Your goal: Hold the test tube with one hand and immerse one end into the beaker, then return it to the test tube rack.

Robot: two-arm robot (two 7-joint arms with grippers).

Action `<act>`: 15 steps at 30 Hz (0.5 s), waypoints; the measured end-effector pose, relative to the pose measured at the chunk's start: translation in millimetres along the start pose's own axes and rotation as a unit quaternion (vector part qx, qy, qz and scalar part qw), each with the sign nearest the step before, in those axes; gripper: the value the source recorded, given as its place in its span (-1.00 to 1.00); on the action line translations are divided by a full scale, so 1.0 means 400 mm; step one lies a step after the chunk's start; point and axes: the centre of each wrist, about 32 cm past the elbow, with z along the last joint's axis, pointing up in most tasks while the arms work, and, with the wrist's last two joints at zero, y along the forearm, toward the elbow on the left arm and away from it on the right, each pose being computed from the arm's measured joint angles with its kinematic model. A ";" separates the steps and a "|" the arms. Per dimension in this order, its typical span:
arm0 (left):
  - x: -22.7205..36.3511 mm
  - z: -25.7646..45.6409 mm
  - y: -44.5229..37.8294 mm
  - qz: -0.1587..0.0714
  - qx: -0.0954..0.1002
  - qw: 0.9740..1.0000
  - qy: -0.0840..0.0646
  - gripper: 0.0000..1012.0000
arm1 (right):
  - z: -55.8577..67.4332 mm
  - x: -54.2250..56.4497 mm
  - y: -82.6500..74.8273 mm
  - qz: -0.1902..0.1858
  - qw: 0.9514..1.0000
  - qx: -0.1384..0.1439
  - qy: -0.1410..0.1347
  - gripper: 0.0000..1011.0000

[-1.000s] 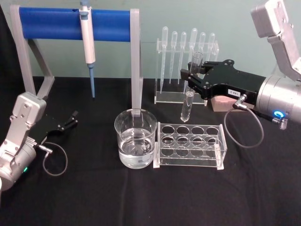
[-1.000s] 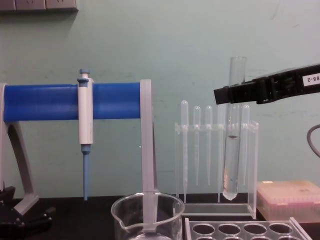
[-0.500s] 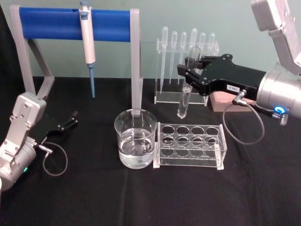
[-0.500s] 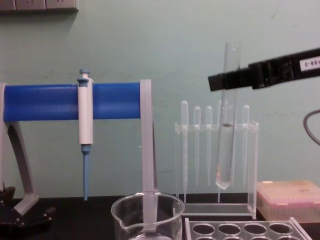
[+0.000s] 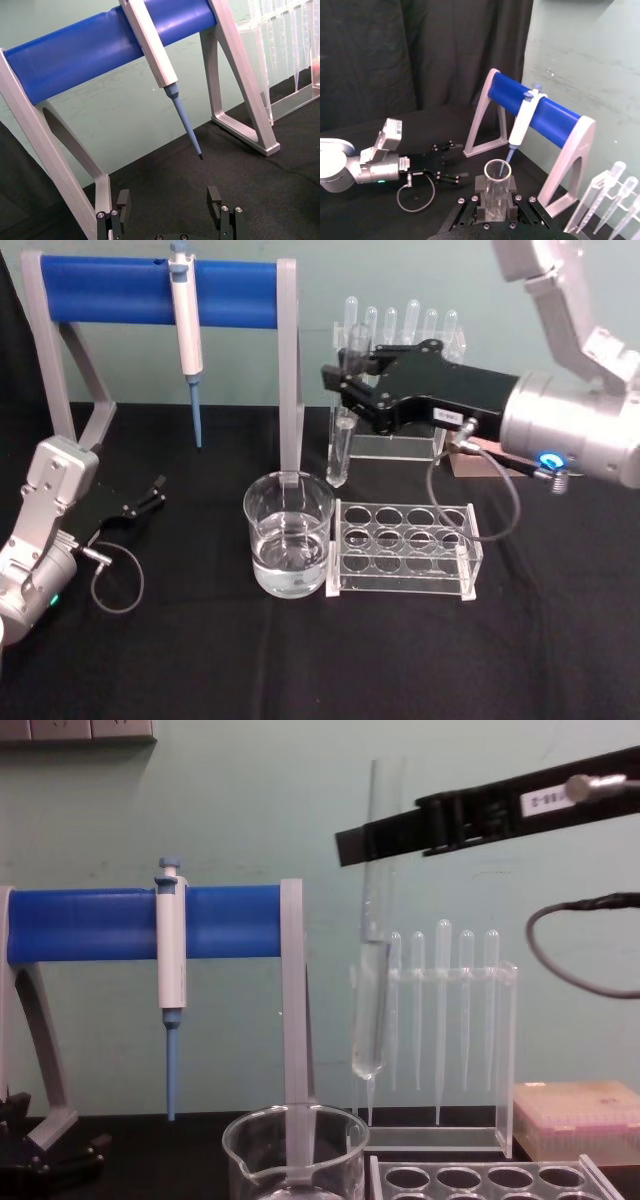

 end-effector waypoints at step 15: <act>0.000 0.000 0.000 0.000 0.000 1.000 0.000 0.98 | -0.042 -0.018 0.063 0.021 1.000 -0.015 0.013 -0.55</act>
